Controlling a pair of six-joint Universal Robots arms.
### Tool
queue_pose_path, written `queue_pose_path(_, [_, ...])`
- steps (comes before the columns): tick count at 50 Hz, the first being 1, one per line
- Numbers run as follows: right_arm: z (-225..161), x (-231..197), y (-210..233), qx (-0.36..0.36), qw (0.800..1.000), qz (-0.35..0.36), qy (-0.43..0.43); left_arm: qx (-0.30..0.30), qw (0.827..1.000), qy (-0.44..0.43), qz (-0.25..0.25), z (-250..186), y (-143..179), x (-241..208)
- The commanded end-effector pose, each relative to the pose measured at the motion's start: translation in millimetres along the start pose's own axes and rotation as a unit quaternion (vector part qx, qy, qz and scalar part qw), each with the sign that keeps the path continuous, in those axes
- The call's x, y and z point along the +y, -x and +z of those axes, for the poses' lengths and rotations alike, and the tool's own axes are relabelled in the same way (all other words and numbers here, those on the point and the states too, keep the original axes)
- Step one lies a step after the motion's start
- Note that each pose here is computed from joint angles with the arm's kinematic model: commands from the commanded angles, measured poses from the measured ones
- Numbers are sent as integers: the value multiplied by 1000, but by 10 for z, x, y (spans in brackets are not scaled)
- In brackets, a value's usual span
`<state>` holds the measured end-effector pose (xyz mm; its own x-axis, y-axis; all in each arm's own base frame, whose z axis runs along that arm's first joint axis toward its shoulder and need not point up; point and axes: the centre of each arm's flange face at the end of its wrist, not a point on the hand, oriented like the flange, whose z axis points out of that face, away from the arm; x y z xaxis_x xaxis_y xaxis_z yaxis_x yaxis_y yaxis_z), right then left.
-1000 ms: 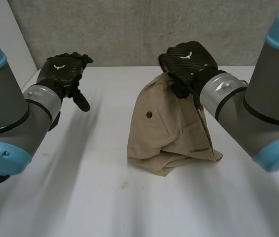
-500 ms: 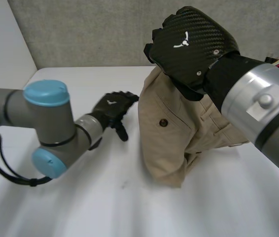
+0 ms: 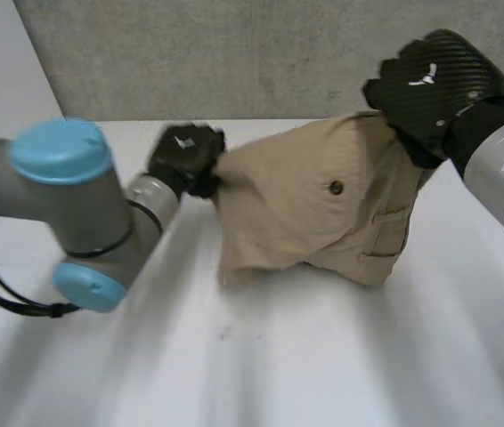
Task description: Fold the shorts.
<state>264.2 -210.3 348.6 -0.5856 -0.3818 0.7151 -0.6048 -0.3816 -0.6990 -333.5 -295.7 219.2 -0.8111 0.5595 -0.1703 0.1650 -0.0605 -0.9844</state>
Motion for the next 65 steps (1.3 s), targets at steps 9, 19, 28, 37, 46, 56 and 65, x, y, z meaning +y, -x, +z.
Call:
queue_pose_path(9, [75,170,-84,30,995,87,37,-54,987,-133,74,-1166,235,-1373])
queue_pose_path(19, [-406,-394,-590,111,989,79,-52,-72,979,-177,73,-1933,292,-1930])
queue_pose_path(28, [-613,-704,-852,150,981,73,-99,-144,940,-295,92,-2383,547,-2586])
queue_pose_path(37, [-401,-424,-602,96,991,80,-41,-138,967,-198,87,-1759,670,-2127])
queue_pose_path(46, [404,412,220,-34,990,101,89,-79,995,13,66,-750,579,-832])
queue_pose_path(56, [1173,1057,607,28,989,93,109,-75,995,32,64,121,572,2])
queue_pose_path(65, [1718,1109,519,150,988,39,8,-132,975,-133,119,717,720,-302])
